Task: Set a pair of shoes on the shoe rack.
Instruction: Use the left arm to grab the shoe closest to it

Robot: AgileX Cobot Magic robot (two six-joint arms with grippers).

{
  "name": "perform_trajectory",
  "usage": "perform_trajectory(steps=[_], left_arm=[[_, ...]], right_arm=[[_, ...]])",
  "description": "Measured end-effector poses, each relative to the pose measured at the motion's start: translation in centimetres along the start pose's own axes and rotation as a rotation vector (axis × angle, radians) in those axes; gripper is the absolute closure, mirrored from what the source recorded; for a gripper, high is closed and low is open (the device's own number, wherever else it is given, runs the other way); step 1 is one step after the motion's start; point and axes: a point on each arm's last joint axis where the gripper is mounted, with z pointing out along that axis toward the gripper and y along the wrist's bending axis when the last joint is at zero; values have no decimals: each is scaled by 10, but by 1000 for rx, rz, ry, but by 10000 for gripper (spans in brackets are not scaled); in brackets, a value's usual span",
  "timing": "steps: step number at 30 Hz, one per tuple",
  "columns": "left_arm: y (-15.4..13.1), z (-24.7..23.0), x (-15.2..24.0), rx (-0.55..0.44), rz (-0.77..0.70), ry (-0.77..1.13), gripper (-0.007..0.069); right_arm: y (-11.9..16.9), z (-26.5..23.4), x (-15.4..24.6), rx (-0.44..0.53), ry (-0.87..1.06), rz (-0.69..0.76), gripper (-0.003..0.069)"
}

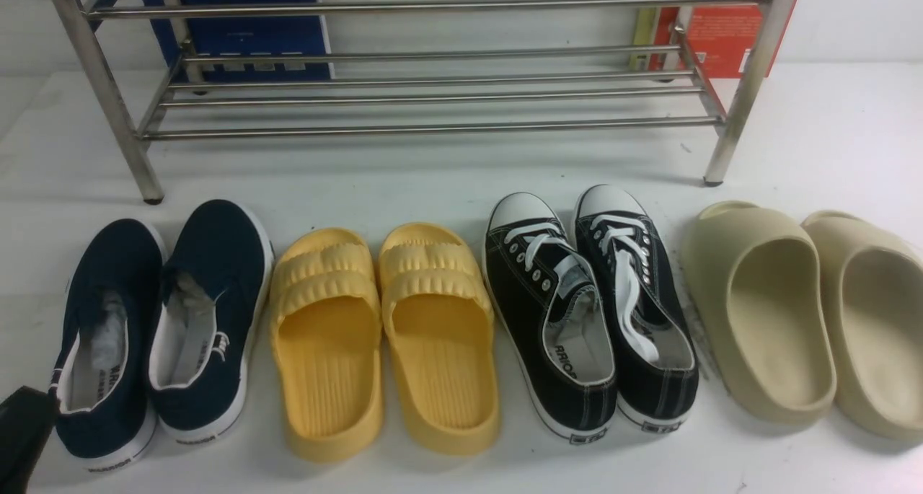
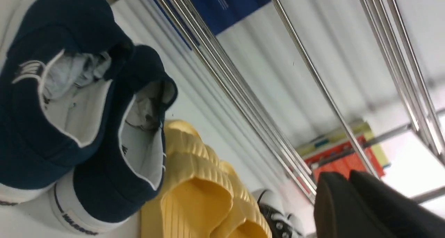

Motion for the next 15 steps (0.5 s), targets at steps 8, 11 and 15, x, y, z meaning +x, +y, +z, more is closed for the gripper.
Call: perform_trajectory(steps=[8, 11, 15], left_arm=[[-63, 34, -33, -291, 341, 462, 638], [-67, 72, -48, -461, 468, 630, 638], [-58, 114, -56, -591, 523, 733, 638]], right_arm=[[0, 0, 0, 0, 0, 0, 420], [0, 0, 0, 0, 0, 0, 420], [0, 0, 0, 0, 0, 0, 420]])
